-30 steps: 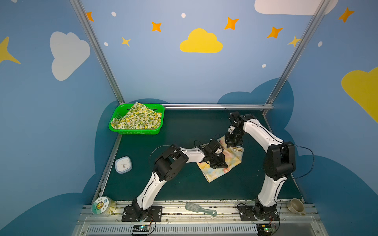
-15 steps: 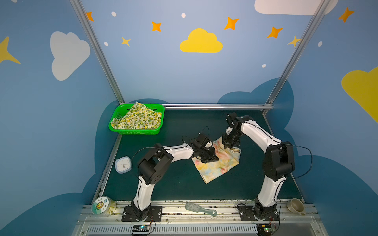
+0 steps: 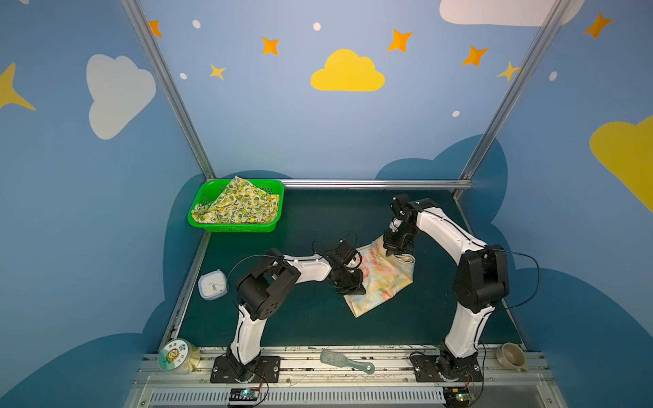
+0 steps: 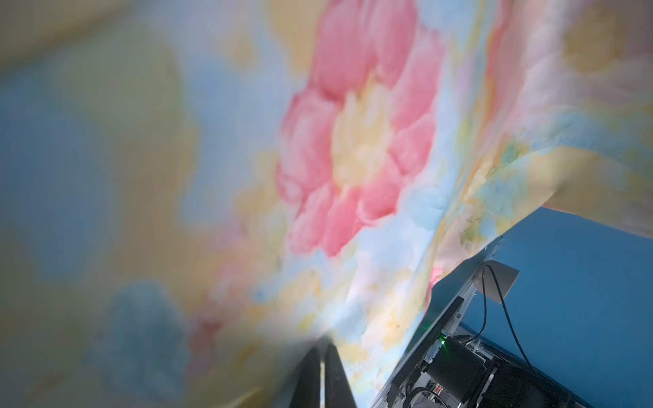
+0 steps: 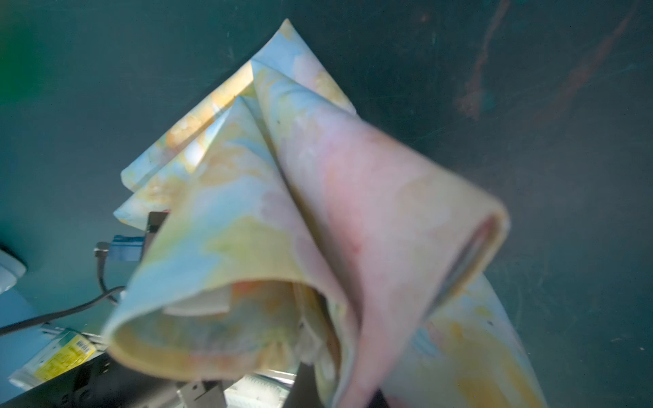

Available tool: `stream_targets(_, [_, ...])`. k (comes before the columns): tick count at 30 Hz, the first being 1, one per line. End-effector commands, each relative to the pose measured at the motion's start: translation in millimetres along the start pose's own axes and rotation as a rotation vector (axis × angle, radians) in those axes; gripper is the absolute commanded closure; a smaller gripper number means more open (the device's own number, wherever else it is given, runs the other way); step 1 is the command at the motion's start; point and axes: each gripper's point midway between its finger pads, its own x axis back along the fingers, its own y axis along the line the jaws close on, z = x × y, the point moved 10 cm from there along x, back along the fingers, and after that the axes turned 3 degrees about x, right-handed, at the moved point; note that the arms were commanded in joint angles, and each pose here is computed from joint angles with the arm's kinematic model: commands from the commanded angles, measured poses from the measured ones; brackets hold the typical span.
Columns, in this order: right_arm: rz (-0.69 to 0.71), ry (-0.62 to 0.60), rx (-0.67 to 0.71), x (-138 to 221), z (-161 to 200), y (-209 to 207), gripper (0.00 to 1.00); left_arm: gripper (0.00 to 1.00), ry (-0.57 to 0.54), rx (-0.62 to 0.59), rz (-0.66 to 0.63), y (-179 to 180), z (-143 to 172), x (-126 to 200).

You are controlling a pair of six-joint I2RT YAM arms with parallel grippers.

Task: Fold and stack skirts
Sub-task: Fold the skirt at the center of the table.

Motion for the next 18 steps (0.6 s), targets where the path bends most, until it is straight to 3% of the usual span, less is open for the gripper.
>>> stream_targets(1, [-0.081, -0.019, -0.01, 15.3, 2.5, 9.5, 1.0, 0.92, 0.01, 0.006, -0.021, 6.0, -0.2, -14.8])
stream_targets(10, [-0.212, -0.034, -0.063, 12.2, 13.3, 13.8, 1.0, 0.92, 0.011, 0.031, 0.0, 7.2, -2.6, -36.9])
stream_targets(18, [-0.226, -0.048, -0.087, -2.1, 27.5, 19.2, 1.0, 0.92, -0.003, 0.034, 0.011, 7.7, -6.2, -42.7])
